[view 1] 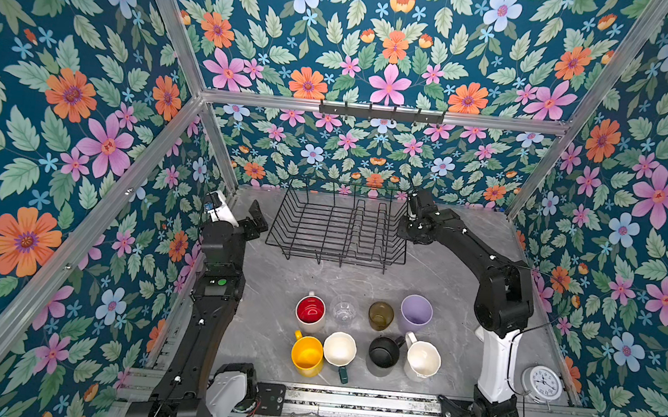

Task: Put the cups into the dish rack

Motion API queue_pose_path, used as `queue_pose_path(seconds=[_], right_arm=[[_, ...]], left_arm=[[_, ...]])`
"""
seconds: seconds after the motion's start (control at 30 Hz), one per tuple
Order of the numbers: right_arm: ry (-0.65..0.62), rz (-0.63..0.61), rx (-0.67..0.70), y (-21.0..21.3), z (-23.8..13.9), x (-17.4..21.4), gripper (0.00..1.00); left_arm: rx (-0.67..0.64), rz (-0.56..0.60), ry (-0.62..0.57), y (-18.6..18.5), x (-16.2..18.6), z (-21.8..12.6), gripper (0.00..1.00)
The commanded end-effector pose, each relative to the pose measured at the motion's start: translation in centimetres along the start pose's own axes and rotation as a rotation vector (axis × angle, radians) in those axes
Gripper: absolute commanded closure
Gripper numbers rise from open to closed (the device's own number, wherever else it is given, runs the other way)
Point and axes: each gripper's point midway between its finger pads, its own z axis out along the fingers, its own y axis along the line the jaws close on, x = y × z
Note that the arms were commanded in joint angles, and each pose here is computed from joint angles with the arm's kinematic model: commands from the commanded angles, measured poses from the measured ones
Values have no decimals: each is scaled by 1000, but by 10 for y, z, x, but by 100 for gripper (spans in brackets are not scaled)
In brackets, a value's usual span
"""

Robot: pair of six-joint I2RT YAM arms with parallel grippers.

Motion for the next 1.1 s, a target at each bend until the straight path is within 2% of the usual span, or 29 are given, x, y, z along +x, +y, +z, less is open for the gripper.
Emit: queue_pose_path(seconds=[0.0,0.43,0.87,1.07], right_arm=[[-4,-101,3,-12,-8,-3,100],[56,-148,6,-46,-12,11,100],[69,-101,41,-81,-9,18,100],[77,-93,33,-83,-11,21,100]], left_arm=[[14,3,-31,-3,-8,-1,0],[14,1,-28,-3,-7,0,0],[17,-1,-34,-3,-9,-2,0],[18,-2,-37,-3,-10,-3,0]])
